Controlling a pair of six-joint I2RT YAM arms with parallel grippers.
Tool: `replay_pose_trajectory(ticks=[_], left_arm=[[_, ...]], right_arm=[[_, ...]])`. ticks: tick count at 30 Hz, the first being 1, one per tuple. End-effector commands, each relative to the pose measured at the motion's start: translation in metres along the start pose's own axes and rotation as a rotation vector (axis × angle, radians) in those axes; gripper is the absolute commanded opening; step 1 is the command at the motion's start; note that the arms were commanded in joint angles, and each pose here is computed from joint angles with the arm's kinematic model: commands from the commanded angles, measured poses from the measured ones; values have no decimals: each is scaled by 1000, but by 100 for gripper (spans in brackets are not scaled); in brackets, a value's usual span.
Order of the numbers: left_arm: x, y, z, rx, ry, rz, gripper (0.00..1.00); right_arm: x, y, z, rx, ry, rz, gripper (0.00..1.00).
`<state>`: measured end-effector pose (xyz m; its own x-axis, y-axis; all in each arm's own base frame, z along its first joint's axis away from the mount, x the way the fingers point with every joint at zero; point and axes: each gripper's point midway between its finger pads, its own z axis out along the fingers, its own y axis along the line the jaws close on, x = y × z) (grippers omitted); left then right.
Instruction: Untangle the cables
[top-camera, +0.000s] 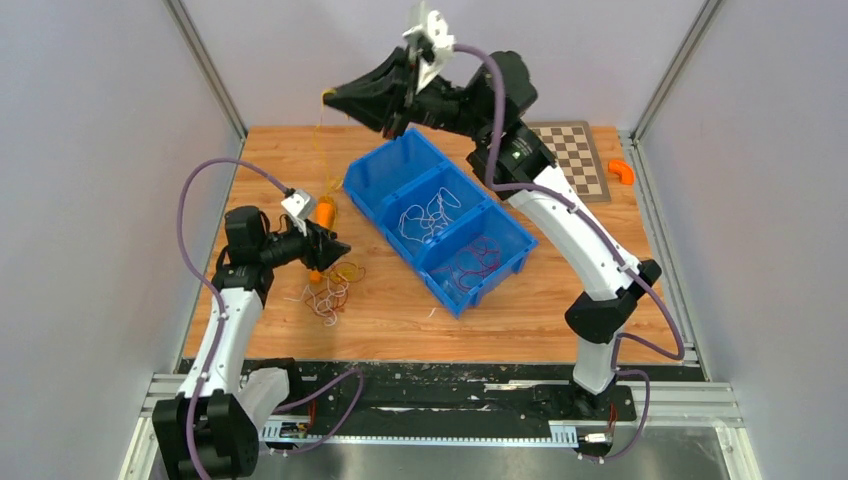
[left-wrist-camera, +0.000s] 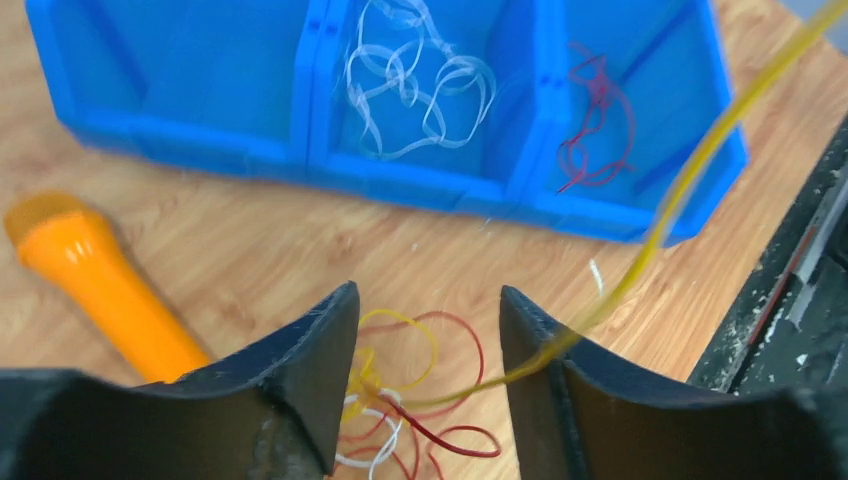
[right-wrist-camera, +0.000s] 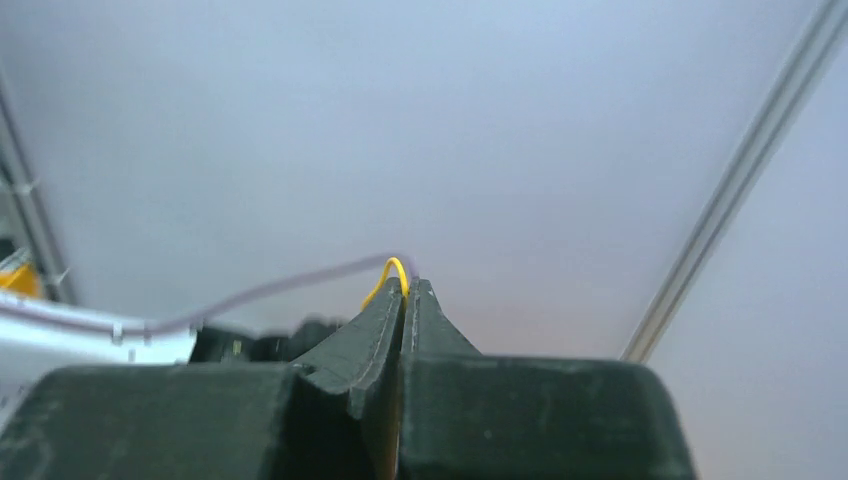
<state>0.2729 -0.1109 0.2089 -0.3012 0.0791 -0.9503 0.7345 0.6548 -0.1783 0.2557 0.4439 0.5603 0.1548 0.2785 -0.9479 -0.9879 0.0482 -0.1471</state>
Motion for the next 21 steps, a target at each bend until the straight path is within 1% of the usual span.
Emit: replay_pose_trajectory(ticks=[1, 4, 5, 6, 7, 8, 9, 10, 11, 12, 14, 15, 16, 17, 19, 21], left_arm=[[41, 24, 3, -82, 90, -3, 56], [71, 41, -1, -155, 151, -60, 46], [83, 47, -4, -178, 176, -95, 41], [88, 53, -7, -201, 190, -104, 38], [96, 59, -10, -220, 211, -138, 31], [97, 62, -12, -226, 222, -151, 27], [97, 64, -14, -223, 221, -166, 21], [92, 64, -15, -215, 215, -171, 19], [84, 60, -15, -187, 191, -163, 14], [76, 57, -16, -170, 176, -153, 12], [55, 45, -16, -117, 118, -116, 5], [44, 38, -17, -100, 87, -103, 4], [36, 36, -19, -100, 69, -90, 0], [28, 32, -21, -100, 50, -81, 0], [20, 26, -25, -100, 37, -77, 0], [18, 23, -27, -108, 38, -86, 0]], right_arm=[[-121, -18, -18, 152, -333, -121, 0], [-173, -28, -44, 249, -483, -201, 0], [-188, -29, -52, 274, -525, -228, 0], [-200, -29, -61, 299, -559, -253, 0], [-211, -29, -68, 318, -587, -280, 0], [-216, -29, -73, 333, -597, -298, 0], [-218, -30, -75, 342, -593, -316, 0], [-212, -32, -75, 348, -569, -322, 0], [-199, -37, -73, 354, -528, -313, 0], [-182, -43, -70, 359, -477, -289, 0], [-129, -51, -63, 335, -335, -231, 0], [-99, -53, -61, 326, -259, -193, 0], [-51, -55, -59, 305, -150, -132, 0], [-12, -51, -61, 272, -62, -86, 0], [55, -33, -68, 189, 80, 23, 0], [112, -9, -79, 90, 198, 112, 0]])
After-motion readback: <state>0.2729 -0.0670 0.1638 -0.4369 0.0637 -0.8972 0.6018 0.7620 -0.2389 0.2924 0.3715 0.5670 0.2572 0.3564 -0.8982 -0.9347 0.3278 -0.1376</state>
